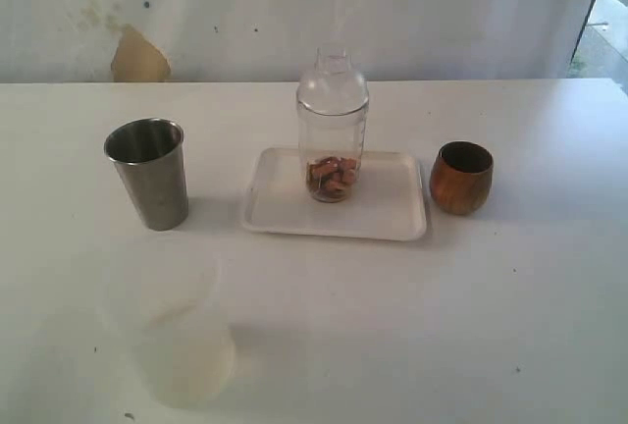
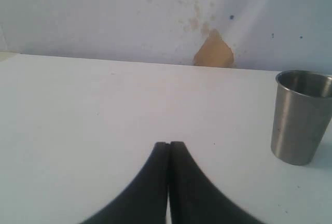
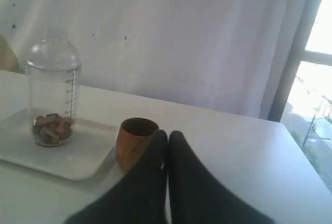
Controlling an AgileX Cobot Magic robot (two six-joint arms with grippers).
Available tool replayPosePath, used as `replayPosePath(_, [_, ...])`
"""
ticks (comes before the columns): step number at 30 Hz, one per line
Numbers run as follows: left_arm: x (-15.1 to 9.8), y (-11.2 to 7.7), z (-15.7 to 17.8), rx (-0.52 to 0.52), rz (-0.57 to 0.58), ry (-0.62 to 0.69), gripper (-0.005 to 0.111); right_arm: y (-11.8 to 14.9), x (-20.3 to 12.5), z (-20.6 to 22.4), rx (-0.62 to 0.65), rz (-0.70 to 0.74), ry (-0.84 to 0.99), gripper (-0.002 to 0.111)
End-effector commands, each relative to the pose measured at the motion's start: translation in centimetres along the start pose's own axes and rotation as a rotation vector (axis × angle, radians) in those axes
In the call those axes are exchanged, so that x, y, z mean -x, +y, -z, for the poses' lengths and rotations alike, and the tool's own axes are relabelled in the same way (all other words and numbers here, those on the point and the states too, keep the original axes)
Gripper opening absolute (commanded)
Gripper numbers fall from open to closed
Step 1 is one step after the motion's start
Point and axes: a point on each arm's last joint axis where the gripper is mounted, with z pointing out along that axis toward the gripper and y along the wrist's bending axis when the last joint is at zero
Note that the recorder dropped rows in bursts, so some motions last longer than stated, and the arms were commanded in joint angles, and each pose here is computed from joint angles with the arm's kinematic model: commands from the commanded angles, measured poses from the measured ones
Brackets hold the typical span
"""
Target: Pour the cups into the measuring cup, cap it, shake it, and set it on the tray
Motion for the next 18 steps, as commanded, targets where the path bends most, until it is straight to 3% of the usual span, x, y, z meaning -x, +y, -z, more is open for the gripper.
replayPosePath(1, [-0.2,0.0,0.0,-0.002,0.002,0.002,0.000,0.0,-0.7,0.0,-0.003,0.009,0.055,0.000])
replayPosePath(10, [-0.2,0.0,0.0,-0.002,0.002,0.002,0.000,0.0,-2.4,0.3,-0.009,-0.035,0.251,0.000])
replayPosePath(18, [-0.2,0.0,0.0,-0.002,0.002,0.002,0.000,0.0,-3.0,0.5,-0.009,-0.027,0.314,0.000])
